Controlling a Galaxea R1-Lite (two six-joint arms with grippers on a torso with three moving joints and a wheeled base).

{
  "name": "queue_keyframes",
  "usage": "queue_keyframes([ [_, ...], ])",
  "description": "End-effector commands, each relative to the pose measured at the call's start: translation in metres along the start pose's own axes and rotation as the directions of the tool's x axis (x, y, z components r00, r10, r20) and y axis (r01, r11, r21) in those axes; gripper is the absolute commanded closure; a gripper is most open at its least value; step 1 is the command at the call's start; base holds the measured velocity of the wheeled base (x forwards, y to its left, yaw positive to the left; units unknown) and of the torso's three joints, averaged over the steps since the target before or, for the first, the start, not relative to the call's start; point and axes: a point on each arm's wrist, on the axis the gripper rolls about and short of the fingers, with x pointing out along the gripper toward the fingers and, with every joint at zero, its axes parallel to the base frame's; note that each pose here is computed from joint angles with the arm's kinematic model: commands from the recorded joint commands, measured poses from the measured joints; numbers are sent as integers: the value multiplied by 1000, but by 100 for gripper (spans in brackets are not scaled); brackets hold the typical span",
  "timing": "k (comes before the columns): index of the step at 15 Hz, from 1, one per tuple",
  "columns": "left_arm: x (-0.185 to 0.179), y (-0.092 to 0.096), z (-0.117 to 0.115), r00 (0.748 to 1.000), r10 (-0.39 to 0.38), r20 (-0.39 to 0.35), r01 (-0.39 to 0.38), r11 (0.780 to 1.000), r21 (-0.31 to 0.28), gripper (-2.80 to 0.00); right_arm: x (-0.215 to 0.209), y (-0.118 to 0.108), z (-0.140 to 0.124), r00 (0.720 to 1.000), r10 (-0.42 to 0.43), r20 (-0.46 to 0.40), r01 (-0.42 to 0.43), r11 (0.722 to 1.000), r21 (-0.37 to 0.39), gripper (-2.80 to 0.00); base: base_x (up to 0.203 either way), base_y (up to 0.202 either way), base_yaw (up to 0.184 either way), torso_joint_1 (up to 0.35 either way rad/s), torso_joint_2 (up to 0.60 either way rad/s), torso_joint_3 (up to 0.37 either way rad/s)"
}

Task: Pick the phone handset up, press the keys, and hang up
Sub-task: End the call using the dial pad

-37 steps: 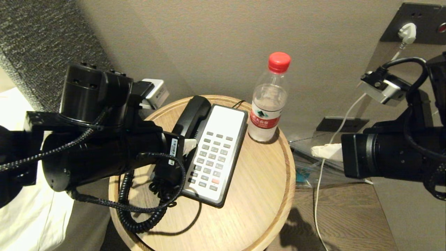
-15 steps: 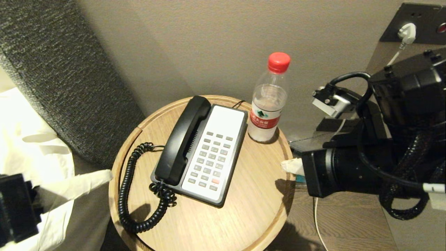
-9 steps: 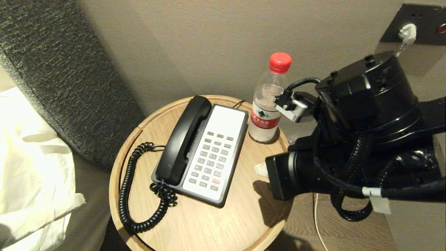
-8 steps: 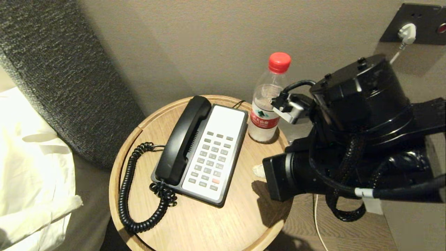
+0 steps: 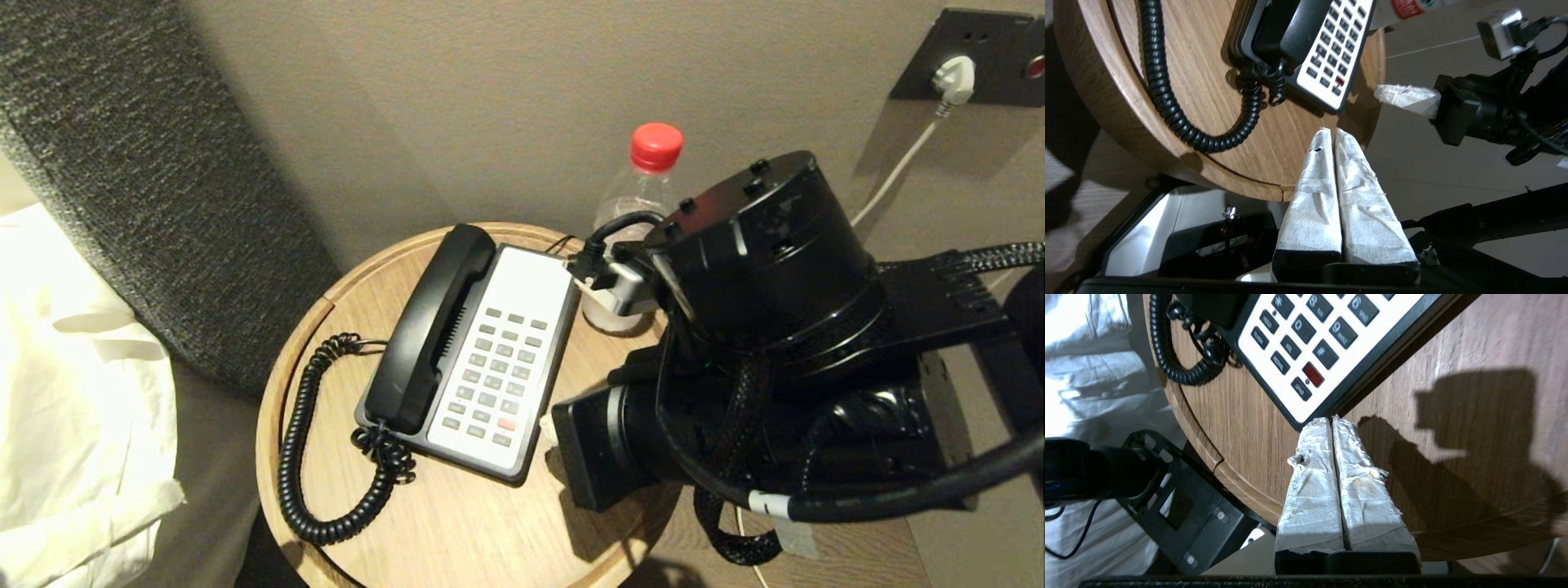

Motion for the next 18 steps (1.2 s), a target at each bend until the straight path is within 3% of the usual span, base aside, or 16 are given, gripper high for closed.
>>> queue_keyframes([
  [1, 2, 2, -2, 1000, 10, -10, -10, 1000, -5, 0, 3, 4, -2, 1000, 12, -13, -13, 1000, -6, 0, 0, 0, 0, 0, 0, 0],
  [18, 6, 8, -8, 999, 35, -38, -35, 999, -5, 0, 42, 14, 1, 999, 4, -49, -4, 1000, -16, 0, 0, 0, 0, 0, 0, 0],
])
